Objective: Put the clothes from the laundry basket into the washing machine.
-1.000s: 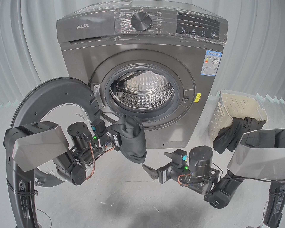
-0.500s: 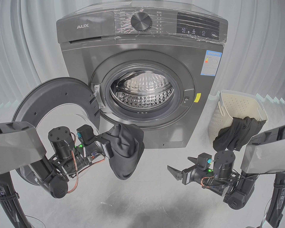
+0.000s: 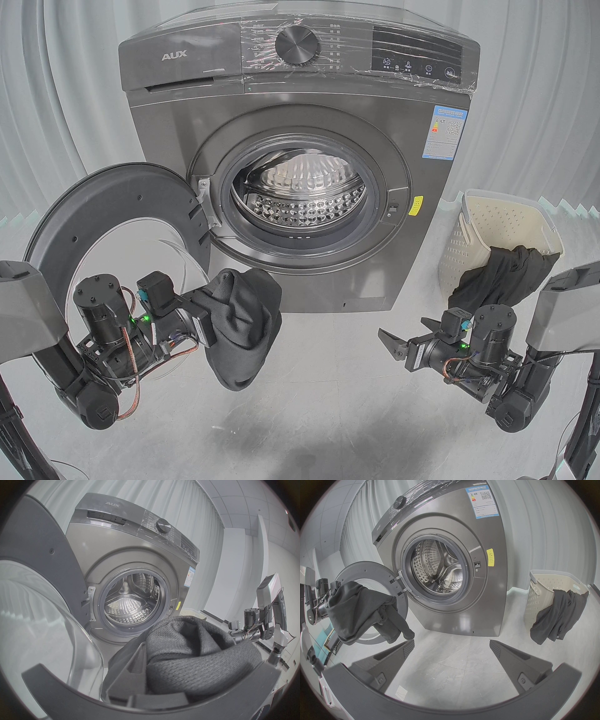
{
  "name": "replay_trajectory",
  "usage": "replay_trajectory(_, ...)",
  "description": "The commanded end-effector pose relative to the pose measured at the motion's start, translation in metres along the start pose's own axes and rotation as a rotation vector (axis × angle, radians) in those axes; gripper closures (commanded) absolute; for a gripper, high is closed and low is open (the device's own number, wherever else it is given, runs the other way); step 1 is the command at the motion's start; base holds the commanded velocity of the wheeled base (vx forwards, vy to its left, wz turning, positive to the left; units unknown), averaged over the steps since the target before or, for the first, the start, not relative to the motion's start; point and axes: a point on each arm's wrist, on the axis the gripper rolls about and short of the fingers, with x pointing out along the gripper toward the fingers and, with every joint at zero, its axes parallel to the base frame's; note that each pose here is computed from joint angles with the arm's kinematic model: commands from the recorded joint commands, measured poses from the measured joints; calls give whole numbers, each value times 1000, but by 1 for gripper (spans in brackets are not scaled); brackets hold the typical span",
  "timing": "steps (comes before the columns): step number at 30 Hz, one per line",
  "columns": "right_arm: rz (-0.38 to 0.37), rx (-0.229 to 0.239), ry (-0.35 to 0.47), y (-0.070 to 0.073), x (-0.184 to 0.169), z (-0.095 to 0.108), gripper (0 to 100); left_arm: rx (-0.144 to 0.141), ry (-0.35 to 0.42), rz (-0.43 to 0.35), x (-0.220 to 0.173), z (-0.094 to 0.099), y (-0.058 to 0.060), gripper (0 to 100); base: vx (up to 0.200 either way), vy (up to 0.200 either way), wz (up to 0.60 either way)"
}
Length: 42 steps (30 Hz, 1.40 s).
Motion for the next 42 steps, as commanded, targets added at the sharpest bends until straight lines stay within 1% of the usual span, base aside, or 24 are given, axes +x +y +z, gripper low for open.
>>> replay_trajectory(1, -1, 9, 14, 0, 1, -4, 0, 4, -6, 1, -4, 3, 0, 100, 0, 0, 0)
replay_trajectory(4, 4, 11, 15, 2, 1, -4, 0, 6, 6, -7, -5, 1, -2, 100, 0, 0, 0)
replay_trajectory(7, 6, 10, 20, 2, -1, -5, 0, 5, 10, -10, -4, -1, -4, 100, 200, 0, 0)
replay_trajectory(9, 8, 7, 27, 4, -2, -7, 0, 18, 21, -11, -1, -4, -6, 100, 200, 0, 0)
replay_trajectory(11, 8, 7, 27, 4, -2, -7, 0, 29, 20, -3, -1, -5, -6, 100, 0, 0, 0)
replay_trajectory(18, 12, 7, 31, 5, -2, -8, 0, 29, 32, -4, -2, -7, -9, 100, 0, 0, 0)
replay_trajectory(25, 12, 7, 31, 5, -2, -7, 0, 28, 43, -3, 2, -11, -8, 100, 200, 0, 0)
replay_trajectory(30, 12, 7, 31, 5, -2, -7, 0, 27, 53, -3, 1, -14, -8, 100, 0, 0, 0)
replay_trajectory(34, 15, 7, 30, 6, -2, -8, 0, 23, 68, -13, 3, -18, -10, 100, 0, 0, 0)
replay_trajectory(36, 21, 5, 29, 8, -2, -7, 0, 23, 73, -23, 4, -20, -13, 100, 200, 0, 0)
replay_trajectory(38, 21, 5, 29, 8, -2, -7, 0, 23, 73, -23, 4, -20, -13, 100, 200, 0, 0)
replay_trajectory(39, 22, 5, 29, 8, -2, -8, 0, 22, 84, -35, 6, -23, -17, 100, 200, 0, 0)
replay_trajectory(42, 23, 5, 28, 8, -3, -7, 0, 23, 80, -20, 7, -23, -17, 100, 0, 0, 0)
